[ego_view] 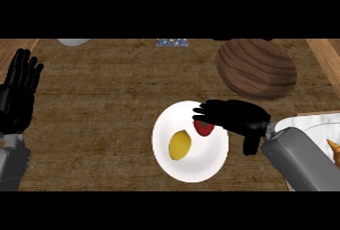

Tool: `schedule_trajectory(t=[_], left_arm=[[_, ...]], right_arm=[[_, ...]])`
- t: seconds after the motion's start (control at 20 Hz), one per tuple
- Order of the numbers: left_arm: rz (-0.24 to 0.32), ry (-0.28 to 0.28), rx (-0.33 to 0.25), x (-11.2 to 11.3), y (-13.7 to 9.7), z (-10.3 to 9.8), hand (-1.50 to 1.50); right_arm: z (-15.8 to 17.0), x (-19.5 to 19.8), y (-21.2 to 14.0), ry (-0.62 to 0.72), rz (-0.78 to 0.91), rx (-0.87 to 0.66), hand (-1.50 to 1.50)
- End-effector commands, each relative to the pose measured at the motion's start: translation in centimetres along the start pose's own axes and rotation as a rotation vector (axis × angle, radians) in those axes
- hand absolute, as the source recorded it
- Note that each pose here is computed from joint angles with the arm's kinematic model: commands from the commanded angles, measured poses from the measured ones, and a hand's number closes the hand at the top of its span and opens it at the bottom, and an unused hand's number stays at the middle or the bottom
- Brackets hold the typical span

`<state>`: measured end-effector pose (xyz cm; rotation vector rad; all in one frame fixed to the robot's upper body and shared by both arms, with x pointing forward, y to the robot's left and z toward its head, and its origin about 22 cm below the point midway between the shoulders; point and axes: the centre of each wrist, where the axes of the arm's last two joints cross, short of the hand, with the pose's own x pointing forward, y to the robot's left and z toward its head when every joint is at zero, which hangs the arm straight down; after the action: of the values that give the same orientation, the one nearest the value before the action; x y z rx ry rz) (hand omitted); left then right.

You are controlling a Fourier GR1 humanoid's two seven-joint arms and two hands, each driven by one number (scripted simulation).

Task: Pick the tomato from the plate and place it in the bowl

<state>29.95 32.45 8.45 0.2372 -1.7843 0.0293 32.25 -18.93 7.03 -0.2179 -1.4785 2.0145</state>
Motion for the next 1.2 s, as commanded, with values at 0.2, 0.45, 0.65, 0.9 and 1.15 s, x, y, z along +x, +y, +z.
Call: schedule_trajectory(t=[0.2, 0.45, 0.65, 0.9, 1.15], left_arm=[[-0.010, -0.003, -0.006, 0.3, 0.5, -0.4, 0.00], [-0.005, 0.001, 0.002, -0.7, 3.3, 0.0, 0.00], [-0.005, 0.003, 0.002, -1.3, 1.0, 1.3, 0.00], [-0.015, -0.013, -0.006, 0.4, 1.1, 0.7, 0.00], [0.002, 0.003, -0.005, 1.3, 1.5, 0.0, 0.00]], right_arm=[[-3.2, -0.3, 3.4, -0.073, 0.010, -0.014, -1.50], [-3.5, 1.0, 0.5, -0.037, 0.040, 0.022, -1.50], [-5.0, 0.2, 3.5, -0.020, 0.024, 0.041, -1.50], [-4.1, -2.5, 3.0, -0.032, 0.022, 0.029, -1.50], [-4.7, -2.9, 5.1, 0.029, 0.023, 0.048, -1.50]])
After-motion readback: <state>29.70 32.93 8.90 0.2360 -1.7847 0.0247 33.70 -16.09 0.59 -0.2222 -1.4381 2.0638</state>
